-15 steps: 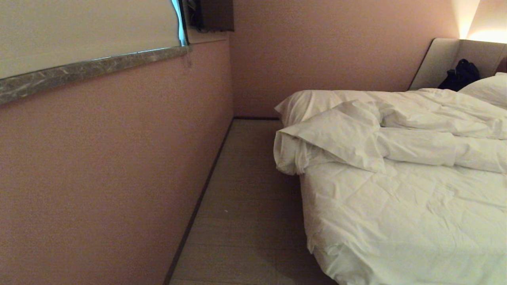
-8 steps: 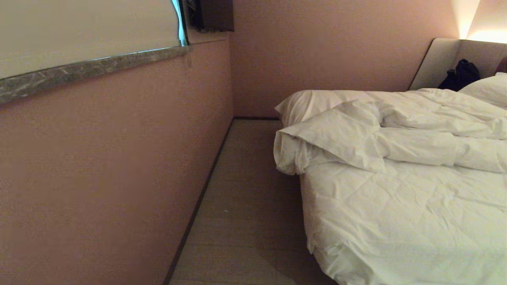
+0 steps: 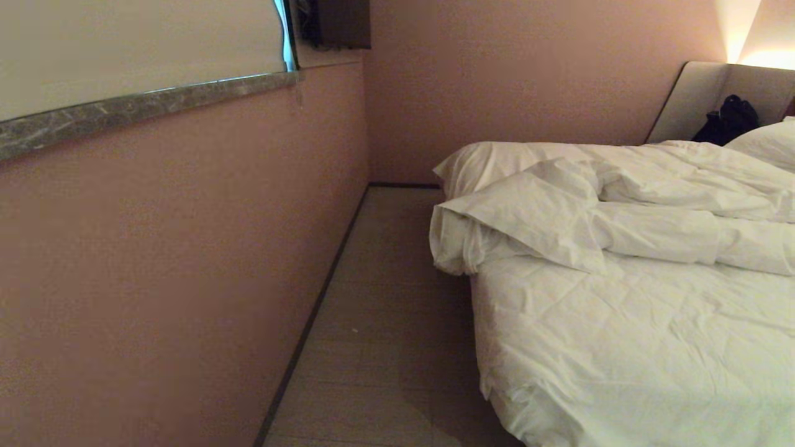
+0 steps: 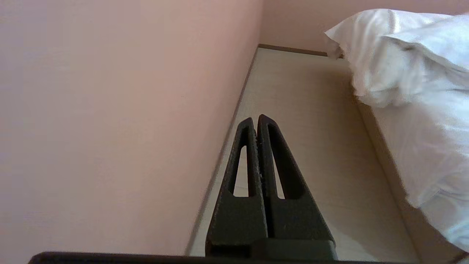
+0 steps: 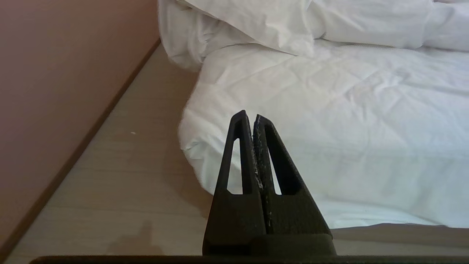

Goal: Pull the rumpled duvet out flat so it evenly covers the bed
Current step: Hold the folded corner of the quilt

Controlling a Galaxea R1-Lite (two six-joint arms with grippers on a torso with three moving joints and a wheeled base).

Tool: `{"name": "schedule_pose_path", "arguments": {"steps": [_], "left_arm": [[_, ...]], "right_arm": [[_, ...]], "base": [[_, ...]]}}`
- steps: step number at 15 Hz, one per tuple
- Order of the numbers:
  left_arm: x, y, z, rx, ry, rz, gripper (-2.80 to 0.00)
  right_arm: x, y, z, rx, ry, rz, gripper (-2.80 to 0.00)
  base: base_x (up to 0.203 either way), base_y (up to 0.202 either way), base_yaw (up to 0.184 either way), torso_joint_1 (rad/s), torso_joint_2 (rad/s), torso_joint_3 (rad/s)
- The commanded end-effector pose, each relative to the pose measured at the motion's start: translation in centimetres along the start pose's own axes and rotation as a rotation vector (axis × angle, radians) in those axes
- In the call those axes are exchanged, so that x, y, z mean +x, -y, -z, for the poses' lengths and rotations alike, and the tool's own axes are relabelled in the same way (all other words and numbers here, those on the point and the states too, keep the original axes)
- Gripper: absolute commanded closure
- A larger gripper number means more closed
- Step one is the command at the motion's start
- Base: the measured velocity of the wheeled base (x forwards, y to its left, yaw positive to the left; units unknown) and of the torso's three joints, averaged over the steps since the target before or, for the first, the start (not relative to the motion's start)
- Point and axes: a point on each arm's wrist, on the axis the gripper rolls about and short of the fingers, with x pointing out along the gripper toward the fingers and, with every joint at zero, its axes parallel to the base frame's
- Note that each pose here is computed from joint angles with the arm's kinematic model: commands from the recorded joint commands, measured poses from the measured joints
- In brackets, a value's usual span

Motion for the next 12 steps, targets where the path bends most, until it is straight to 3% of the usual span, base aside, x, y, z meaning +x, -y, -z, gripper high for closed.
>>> {"name": "schedule_pose_path", "arguments": {"steps": [1, 12], "left_arm": [[0.01, 0.0, -0.01, -0.001, 0.0, -0.001, 0.0], [0.01, 0.0, -0.01, -0.001, 0.0, -0.001, 0.0]], "right_arm": [[0.01, 0.0, 0.0, 0.0, -0.002, 0.0, 0.0], [0.01, 0.0, 0.0, -0.001, -0.002, 0.0, 0.0]], "base": [[0.001, -0.18, -0.001, 0.002, 0.0, -0.002], [0.0, -0.194, 0.0, 0.002, 0.0, 0.002]]}}
